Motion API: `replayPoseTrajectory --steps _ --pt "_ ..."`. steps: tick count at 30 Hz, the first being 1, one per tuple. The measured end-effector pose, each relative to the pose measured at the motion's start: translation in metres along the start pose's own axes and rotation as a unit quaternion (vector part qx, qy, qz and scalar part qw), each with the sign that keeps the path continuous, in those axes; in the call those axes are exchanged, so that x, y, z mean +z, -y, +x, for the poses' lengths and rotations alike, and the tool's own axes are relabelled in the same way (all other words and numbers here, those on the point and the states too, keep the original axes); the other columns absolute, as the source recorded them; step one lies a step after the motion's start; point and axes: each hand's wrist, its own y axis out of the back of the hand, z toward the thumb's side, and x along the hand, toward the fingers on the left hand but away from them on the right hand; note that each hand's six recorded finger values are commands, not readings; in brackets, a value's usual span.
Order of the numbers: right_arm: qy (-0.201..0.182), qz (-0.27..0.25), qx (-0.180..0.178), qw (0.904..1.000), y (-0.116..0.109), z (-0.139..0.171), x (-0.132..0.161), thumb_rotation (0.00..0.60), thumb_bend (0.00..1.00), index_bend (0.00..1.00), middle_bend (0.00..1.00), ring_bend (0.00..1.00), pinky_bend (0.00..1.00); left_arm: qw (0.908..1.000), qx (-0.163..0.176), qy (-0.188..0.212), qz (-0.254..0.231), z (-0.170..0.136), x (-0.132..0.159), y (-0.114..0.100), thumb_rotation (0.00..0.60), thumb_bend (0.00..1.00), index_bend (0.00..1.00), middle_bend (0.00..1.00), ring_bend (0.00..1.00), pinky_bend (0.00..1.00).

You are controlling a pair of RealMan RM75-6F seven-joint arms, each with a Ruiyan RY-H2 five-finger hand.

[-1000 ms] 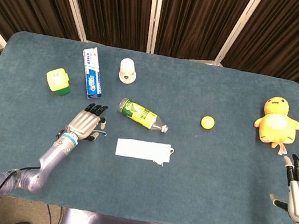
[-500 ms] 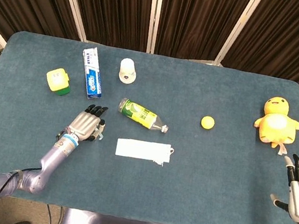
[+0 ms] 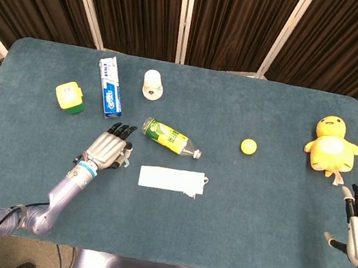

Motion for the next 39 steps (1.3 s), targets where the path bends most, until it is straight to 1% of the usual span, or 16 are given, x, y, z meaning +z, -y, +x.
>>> replayPoseTrajectory --steps 5,7,11,12,14,17,24,30,33,34,36,38,39 --pt "0.0 -0.003 -0.001 1.0 -0.002 0.0 -0.001 0.6 0.0 0.03 0.0 0.0 0.0 0.999 0.018 0.035 0.022 0.002 0.021 -0.015 0.6 0.54 0.6 0.0 0.0 0.0" --pt "0.0 -0.006 -0.003 1.0 -0.003 0.0 -0.001 0.6 0.0 0.03 0.0 0.0 0.0 0.9973 0.025 0.056 0.04 0.006 0.032 -0.021 0.6 0.54 0.61 0.0 0.0 0.0" --pt "0.001 -0.009 -0.005 0.9999 -0.004 0.0 -0.002 0.6 0.0 0.03 0.0 0.0 0.0 0.9906 0.04 0.097 0.088 0.018 0.054 -0.03 0.6 0.54 0.61 0.0 0.0 0.0" --pt "0.002 -0.009 -0.005 0.9999 -0.004 0.0 -0.002 0.6 0.0 0.03 0.0 0.0 0.0 0.9875 0.045 0.11 0.103 0.023 0.063 -0.032 0.6 0.54 0.61 0.0 0.0 0.0" --pt "0.003 -0.01 -0.005 0.9999 -0.005 0.0 -0.003 0.6 0.0 0.03 0.0 0.0 0.0 0.9846 0.048 0.122 0.115 0.027 0.072 -0.032 0.6 0.54 0.61 0.0 0.0 0.0" --pt "0.004 -0.01 -0.005 0.9999 -0.005 0.0 -0.004 0.6 0.0 0.03 0.0 0.0 0.0 0.98 0.051 0.137 0.135 0.033 0.085 -0.029 0.6 0.54 0.61 0.0 0.0 0.0" --pt "0.006 -0.011 -0.004 0.9999 -0.005 0.0 -0.006 0.6 0.0 0.03 0.0 0.0 0.0 0.9694 0.045 0.163 0.178 0.043 0.112 -0.012 0.6 0.54 0.61 0.0 0.0 0.0" --pt "0.009 -0.013 -0.004 0.9999 -0.006 0.0 -0.008 0.6 0.0 0.03 0.0 0.0 0.0 0.9614 0.041 0.169 0.213 0.046 0.121 0.002 0.6 0.54 0.61 0.0 0.0 0.0" --pt "0.009 -0.014 -0.004 0.9999 -0.007 0.0 -0.009 0.6 0.0 0.03 0.0 0.0 0.0 0.9615 0.037 0.168 0.215 0.047 0.123 0.008 0.6 0.54 0.59 0.0 0.0 0.0" --pt "0.009 -0.015 -0.004 0.9998 -0.008 0.0 -0.009 0.6 0.0 0.03 0.0 0.0 0.0 0.9617 0.037 0.167 0.214 0.047 0.124 0.008 0.6 0.54 0.56 0.0 0.0 0.0" --pt "0.009 -0.016 -0.004 0.9998 -0.008 0.0 -0.009 0.6 0.0 0.03 0.0 0.0 0.0 0.9619 0.037 0.167 0.213 0.048 0.125 0.009 0.6 0.5 0.44 0.0 0.0 0.0" --pt "0.008 -0.017 -0.004 0.9998 -0.008 0.0 -0.009 0.6 0.0 0.03 0.0 0.0 0.0 0.9622 0.037 0.167 0.212 0.049 0.128 0.011 0.6 0.4 0.19 0.0 0.0 0.0" --pt "0.008 -0.016 -0.003 0.9998 -0.008 0.0 -0.009 0.6 0.0 0.03 0.0 0.0 0.0 0.9622 0.037 0.167 0.212 0.049 0.129 0.012 0.6 0.36 0.11 0.0 0.0 0.0"
